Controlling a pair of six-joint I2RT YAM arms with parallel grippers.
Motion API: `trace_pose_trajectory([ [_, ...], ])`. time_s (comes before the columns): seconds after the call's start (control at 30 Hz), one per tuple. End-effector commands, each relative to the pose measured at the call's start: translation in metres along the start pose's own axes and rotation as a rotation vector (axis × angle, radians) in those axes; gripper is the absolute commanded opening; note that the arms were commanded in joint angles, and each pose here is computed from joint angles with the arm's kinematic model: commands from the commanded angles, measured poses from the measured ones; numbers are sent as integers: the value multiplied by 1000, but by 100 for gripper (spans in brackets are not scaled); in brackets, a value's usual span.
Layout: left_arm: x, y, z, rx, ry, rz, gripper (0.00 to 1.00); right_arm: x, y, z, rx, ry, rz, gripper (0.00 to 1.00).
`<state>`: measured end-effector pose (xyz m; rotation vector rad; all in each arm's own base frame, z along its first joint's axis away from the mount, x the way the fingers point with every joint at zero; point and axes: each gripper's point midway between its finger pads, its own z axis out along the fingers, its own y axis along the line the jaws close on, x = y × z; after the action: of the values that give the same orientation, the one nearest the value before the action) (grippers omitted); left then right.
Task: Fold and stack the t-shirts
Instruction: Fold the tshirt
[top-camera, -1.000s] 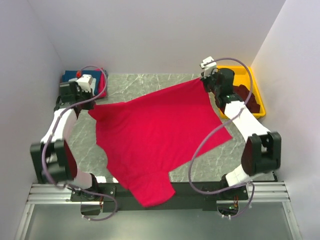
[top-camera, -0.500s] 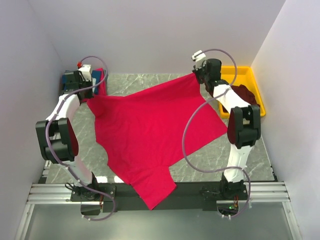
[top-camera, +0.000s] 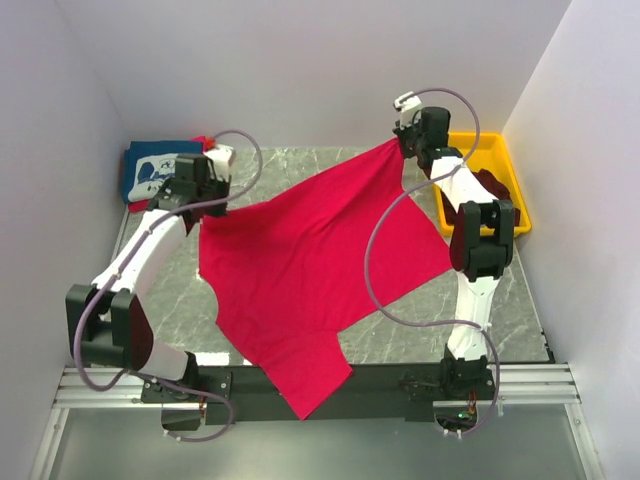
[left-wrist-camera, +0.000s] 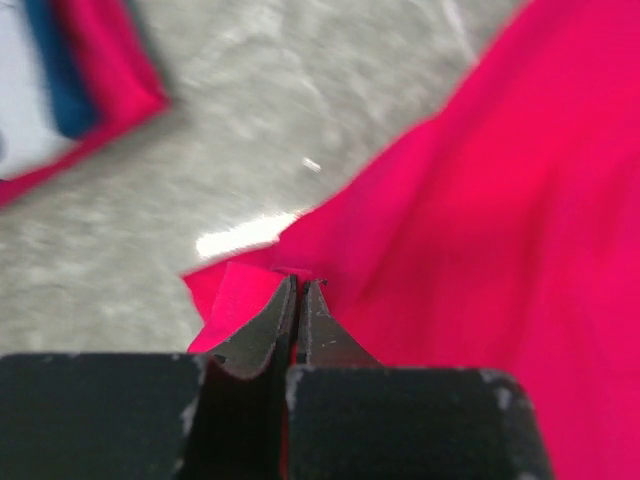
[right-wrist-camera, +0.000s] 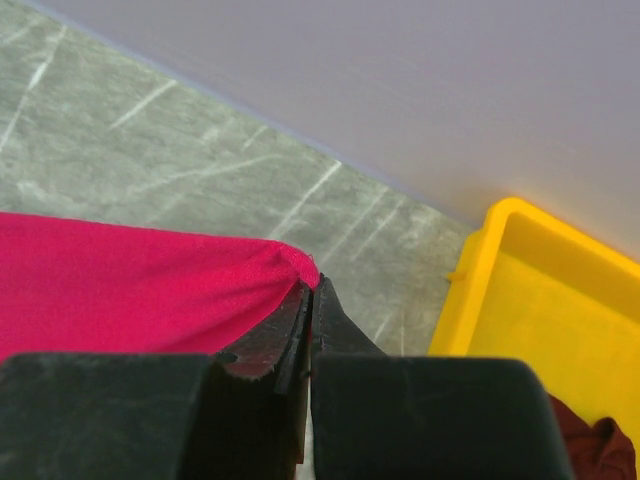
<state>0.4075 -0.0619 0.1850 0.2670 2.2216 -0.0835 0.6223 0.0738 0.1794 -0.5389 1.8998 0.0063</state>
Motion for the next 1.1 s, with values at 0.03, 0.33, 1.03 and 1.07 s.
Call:
trace_pose_trajectory([
  [0.03,31,-28,-22,48,89,13,0,-17,-27,-8,27,-45,8,0],
  [0.33,70,-109,-43,302,238,101,1,6,-24,-10,4,3,1,0],
  [1.03,134,-55,-36,333,411,6,59,56,-16,-30,-40,207,-102,11],
  [1.07,137,-49,-33,320,421,-17,59,56,-19,-34,-36,246,-108,37],
])
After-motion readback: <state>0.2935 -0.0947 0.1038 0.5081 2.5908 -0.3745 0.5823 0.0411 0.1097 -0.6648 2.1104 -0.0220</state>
